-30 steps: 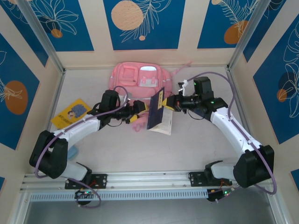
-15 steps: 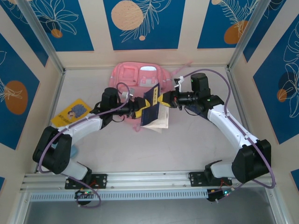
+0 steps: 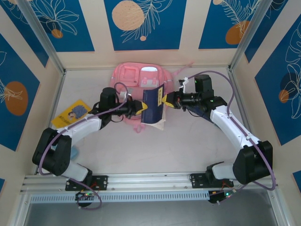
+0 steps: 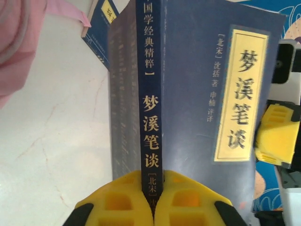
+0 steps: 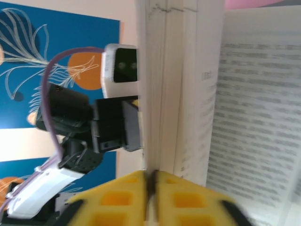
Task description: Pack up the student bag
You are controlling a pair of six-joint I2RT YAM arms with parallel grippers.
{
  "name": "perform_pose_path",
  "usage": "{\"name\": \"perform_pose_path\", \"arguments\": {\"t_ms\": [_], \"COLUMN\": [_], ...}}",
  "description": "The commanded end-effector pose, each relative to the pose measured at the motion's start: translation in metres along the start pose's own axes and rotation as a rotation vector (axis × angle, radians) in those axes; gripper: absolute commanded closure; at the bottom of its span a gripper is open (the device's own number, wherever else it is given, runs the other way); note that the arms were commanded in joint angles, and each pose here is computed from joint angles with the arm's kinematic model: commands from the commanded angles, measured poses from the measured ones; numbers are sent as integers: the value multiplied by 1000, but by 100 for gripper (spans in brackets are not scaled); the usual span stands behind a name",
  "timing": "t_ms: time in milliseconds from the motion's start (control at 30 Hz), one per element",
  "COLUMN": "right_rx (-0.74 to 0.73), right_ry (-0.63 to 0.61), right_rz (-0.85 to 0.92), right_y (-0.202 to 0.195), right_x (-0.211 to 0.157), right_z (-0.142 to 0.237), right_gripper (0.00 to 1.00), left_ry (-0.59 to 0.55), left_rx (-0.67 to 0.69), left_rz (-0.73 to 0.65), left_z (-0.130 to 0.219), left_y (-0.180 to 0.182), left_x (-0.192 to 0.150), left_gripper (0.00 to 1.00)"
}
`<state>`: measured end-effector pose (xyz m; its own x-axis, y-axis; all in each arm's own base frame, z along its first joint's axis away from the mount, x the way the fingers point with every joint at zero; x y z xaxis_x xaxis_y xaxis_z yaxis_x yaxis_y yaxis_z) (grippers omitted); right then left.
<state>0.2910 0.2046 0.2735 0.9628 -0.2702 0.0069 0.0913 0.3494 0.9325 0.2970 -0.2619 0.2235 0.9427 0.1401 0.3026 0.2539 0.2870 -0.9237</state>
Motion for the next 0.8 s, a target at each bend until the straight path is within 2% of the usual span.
{"name": "perform_pose_path", "arguments": {"t_ms": [0,33,67,167,300,467,633,767], "right_rx": [-148,-184,-204,-184,-94,32,117,226], "right_ry": [-64,-97,-119,-159,-173,-149,-196,-243], "right_rz": [-44,-66,-83,-128,-190,-272,-321,-327], "right_y": [-29,-36,-42,-47,-41,-25,-9,16], "right_x": [-6,-6,-8,-15,-28,-45,-52,-44], "right_z": [8,12,15,20,17,-12,-38,-46], "right_gripper": [54,40,31,20,16,12,3,1], "left_ry": [-61,-74,-86,-135,-227,-348,-396,-404], "left_rx": [-25,-6,6,27,76,76,59,52], "left_rz": [-115,-123,-127,-127,-84,-10,14,94], "left_z": [14,17,18,20,25,33,38,39], "left_y": [-31,-31,-32,-36,-36,-48,-68,-70], "left_x": [12,14,16,25,39,60,73,76], "left_gripper": [100,100,100,100,100,100,100,100]}}
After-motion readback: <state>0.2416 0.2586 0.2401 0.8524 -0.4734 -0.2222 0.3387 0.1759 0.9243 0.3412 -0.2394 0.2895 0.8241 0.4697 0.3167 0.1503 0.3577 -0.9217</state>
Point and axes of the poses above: each hand's point on the last joint's axis, 136 mm out from that joint toward the fingers, its own z axis back along the fingers, its own y axis along the line the jaws close on, x = y × z, the point moved 3 cm from there along z, back along the fingers, and after that the axes turned 10 degrees about -z, right-handed, at the moved point
